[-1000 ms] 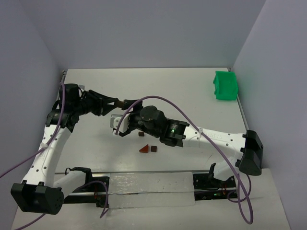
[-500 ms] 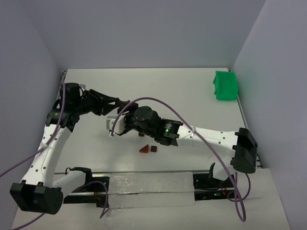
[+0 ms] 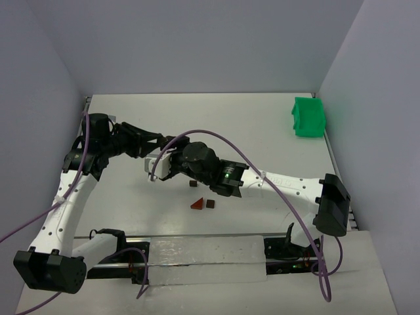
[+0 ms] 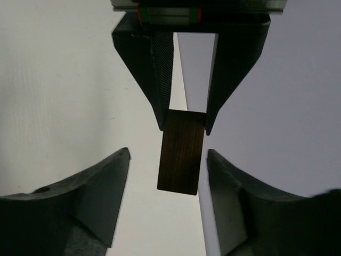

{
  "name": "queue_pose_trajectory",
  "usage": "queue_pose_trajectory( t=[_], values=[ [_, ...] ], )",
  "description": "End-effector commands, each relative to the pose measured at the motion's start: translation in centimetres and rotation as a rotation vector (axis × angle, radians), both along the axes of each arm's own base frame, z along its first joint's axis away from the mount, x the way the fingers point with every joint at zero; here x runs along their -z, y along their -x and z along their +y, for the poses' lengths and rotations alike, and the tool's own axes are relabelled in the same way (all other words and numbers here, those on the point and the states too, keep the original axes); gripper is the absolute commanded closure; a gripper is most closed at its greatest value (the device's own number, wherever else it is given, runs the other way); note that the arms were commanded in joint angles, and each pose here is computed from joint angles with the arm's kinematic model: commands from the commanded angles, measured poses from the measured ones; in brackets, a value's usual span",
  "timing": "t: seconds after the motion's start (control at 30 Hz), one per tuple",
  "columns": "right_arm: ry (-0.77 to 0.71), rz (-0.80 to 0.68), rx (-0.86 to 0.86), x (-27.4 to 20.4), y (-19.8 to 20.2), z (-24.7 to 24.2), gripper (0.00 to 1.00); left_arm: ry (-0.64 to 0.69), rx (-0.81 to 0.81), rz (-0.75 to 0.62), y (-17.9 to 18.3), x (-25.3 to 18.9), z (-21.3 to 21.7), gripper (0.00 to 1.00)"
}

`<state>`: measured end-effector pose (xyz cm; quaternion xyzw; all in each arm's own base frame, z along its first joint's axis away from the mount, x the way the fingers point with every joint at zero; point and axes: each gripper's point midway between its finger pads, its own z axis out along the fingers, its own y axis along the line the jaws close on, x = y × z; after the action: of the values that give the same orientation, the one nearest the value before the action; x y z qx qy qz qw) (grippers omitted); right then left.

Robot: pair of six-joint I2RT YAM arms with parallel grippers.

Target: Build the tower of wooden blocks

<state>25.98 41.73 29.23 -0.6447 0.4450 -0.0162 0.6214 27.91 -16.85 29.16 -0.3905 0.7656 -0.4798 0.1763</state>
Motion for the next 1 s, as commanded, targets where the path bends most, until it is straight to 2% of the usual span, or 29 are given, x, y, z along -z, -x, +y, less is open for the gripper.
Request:
queue_pose_trajectory(
  t=[0.0, 0.17, 0.33, 0.5, 0.67, 0.83, 0.9, 0.97],
  values=[
    [-0.092, -0.049, 0.059, -3.8, -1.3, -0.9, 0.28, 0.042, 0.011, 0.011, 1.0, -1.3, -0.4, 1.00],
    [-0.070, -0.069, 0.066, -3.6, -1.5, -1.1, 0.25, 0.051, 0.014, 0.009, 1.0, -1.6, -0.6, 1.00],
    [-0.043, -0.070, 0.075, -2.8, -2.1, -1.1, 0.29, 0.056, 0.018, 0.001, 1.0, -2.0, -0.6, 1.00],
    [-0.027, -0.068, 0.070, -2.6, -2.3, -0.8, 0.47, 0.059, 0.022, 0.004, 1.2, -1.9, -0.7, 1.00],
    [-0.010, -0.076, 0.084, -2.1, -2.7, -0.9, 0.55, 0.066, 0.029, 0.004, 1.3, -1.9, -0.8, 1.00],
    [0.000, -0.071, 0.089, -2.0, -3.0, -1.2, 0.82, 0.072, 0.034, 0.006, 1.5, -1.9, -0.9, 1.00],
    [-0.003, -0.066, 0.088, -2.2, -2.9, -1.2, 0.97, 0.074, 0.037, 0.006, 1.5, -1.8, -0.9, 1.00],
    [-0.008, -0.060, 0.088, -2.4, -2.8, -1.3, 1.00, 0.075, 0.037, 0.003, 1.5, -1.8, -0.9, 0.99]
  ],
)
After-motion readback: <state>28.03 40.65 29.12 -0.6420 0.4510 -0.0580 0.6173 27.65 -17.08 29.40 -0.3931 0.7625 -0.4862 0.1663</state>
